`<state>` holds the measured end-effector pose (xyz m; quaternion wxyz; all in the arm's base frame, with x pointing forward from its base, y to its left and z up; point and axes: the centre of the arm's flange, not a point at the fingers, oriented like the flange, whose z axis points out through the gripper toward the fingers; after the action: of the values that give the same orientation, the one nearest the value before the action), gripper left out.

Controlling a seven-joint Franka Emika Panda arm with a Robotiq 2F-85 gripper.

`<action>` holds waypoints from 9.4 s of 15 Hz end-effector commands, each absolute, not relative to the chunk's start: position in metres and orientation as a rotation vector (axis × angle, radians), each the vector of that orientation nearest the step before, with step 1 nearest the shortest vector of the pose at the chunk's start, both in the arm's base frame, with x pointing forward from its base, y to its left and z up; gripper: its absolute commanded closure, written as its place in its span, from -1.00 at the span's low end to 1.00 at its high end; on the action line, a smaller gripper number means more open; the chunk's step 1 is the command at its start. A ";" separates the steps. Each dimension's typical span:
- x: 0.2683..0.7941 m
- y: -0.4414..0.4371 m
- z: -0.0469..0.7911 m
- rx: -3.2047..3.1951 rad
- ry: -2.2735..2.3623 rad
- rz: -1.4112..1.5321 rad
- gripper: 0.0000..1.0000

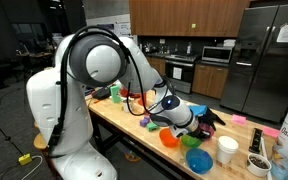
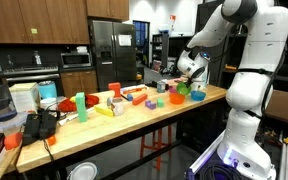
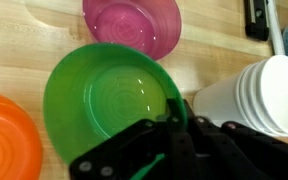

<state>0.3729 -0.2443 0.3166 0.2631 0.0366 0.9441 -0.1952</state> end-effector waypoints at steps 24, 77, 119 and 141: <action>0.418 -0.238 0.387 -0.086 2.439 -0.647 0.98; 0.469 -0.306 0.466 -0.485 2.290 -1.058 0.98; 0.499 -0.227 0.323 -0.270 2.450 -0.552 0.98; 0.509 -0.210 0.312 -0.120 2.411 -0.320 0.98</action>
<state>0.5122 -0.2067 0.3052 0.3502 -0.0539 0.9265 -0.1266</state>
